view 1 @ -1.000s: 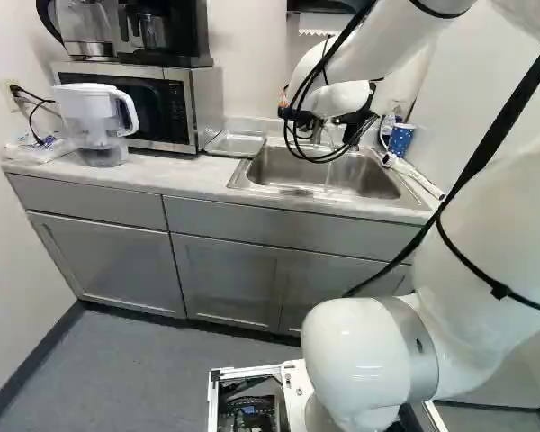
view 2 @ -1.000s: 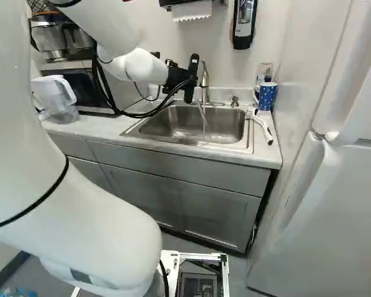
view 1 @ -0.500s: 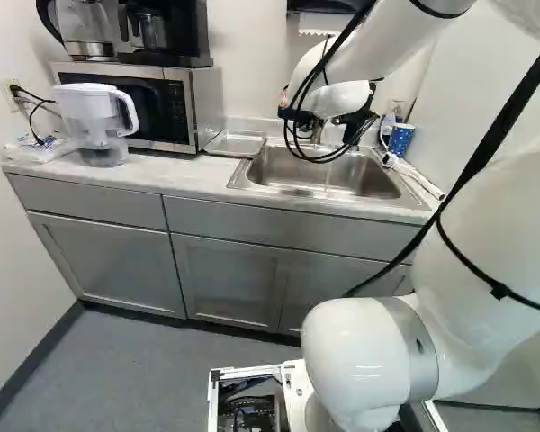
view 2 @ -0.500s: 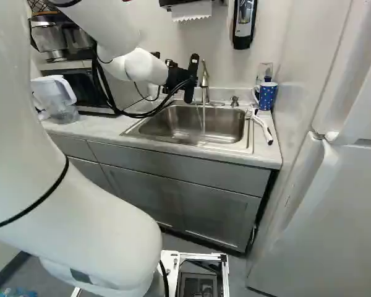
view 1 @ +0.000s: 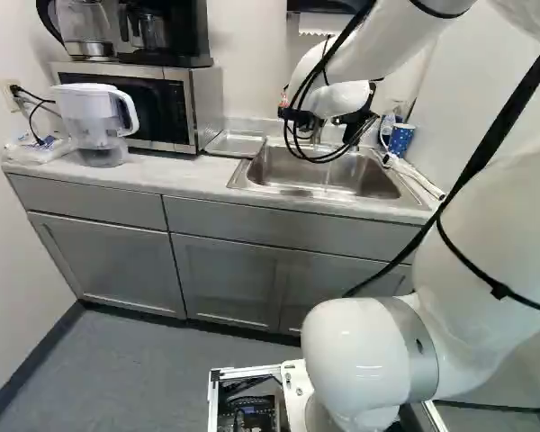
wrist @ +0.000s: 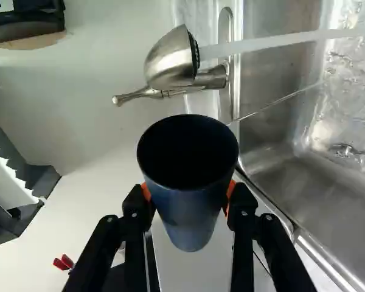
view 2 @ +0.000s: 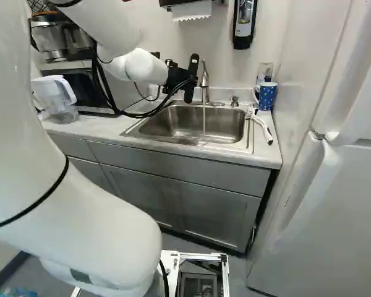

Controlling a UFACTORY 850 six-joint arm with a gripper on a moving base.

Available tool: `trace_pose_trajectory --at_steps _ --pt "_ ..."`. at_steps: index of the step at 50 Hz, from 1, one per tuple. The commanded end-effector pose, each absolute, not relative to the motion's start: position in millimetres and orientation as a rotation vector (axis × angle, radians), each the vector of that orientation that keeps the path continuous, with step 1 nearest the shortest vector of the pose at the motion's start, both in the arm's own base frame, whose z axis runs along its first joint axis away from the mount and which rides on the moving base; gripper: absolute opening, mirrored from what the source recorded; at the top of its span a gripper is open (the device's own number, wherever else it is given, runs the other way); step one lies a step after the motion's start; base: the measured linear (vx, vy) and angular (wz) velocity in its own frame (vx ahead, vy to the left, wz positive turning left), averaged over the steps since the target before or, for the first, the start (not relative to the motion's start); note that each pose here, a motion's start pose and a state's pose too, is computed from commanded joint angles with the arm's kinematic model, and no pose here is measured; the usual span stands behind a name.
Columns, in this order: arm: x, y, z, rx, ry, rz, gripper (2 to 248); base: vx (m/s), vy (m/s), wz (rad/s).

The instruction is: Rinse the cup and place it in the tray

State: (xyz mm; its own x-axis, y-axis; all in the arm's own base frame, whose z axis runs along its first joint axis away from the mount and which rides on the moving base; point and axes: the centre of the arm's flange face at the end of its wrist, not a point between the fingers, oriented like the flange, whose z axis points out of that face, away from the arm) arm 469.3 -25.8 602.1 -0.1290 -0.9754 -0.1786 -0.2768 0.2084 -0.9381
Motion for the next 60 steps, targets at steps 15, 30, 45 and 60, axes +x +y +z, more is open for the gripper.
trace_pose_trajectory --at_steps 15,30,45,60 --pt "469.3 -25.8 602.1 -1.215 1.586 -0.980 125 0.000 0.000 0.000" --pt "469.3 -25.8 602.1 -1.215 1.586 -0.980 125 0.000 0.000 0.000" --pt "469.3 -25.8 602.1 -1.252 1.567 -1.005 125 0.000 0.000 0.000" --pt "469.3 -25.8 602.1 -1.385 1.490 -1.099 125 0.000 0.000 0.000"
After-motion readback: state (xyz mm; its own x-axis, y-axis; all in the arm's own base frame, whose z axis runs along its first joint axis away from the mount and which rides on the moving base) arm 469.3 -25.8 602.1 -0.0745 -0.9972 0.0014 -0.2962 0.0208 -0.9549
